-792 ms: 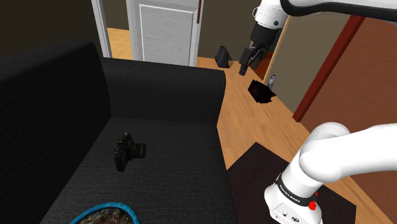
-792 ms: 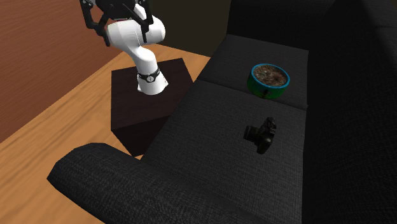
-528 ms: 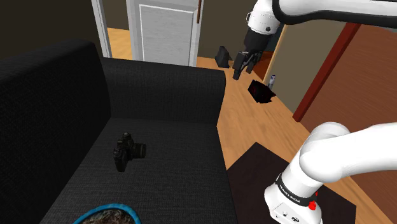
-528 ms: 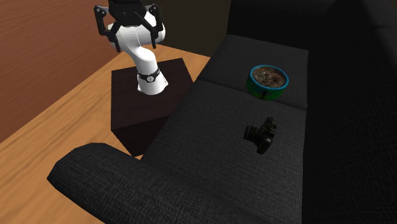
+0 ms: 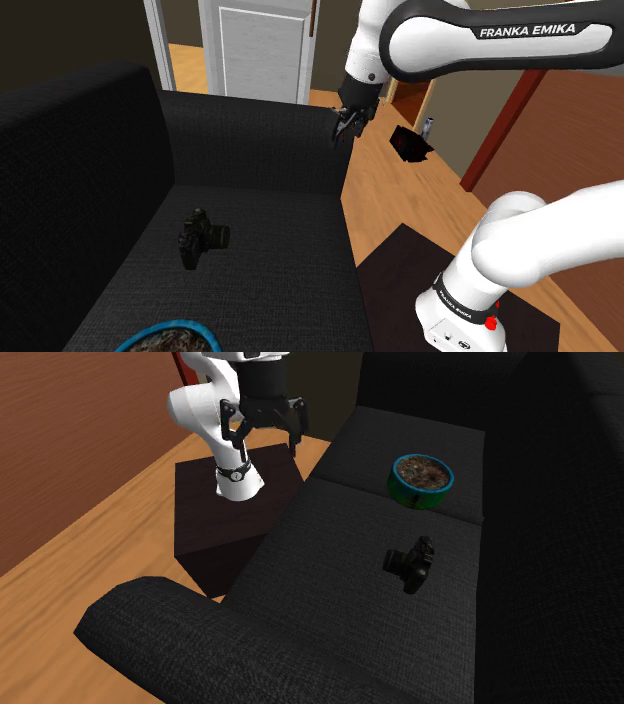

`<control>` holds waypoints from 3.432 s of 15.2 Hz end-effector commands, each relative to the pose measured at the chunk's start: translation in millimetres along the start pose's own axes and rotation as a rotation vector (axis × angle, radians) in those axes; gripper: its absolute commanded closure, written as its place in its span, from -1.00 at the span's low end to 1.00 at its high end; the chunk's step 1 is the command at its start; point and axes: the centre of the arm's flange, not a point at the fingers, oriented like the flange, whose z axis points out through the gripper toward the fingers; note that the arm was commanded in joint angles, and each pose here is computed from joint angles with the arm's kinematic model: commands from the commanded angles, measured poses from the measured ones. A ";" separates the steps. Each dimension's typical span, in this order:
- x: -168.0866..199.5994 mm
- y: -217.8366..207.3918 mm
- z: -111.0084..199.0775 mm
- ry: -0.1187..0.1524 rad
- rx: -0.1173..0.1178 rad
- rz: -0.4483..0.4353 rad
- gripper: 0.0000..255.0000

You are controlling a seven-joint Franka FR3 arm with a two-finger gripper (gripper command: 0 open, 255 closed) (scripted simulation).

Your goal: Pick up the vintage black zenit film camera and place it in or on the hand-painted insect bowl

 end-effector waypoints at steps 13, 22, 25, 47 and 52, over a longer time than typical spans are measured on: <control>53.4 -155.8 90.3 0.027 -0.027 0.086 -1.00; 95.2 -250.8 151.5 0.043 -0.044 0.141 -1.00; 110.4 -281.7 172.1 0.048 -0.050 0.159 -1.00; 145.8 -340.8 254.3 0.059 -0.062 0.196 -1.00; 145.7 -340.9 254.4 0.059 -0.062 0.196 1.00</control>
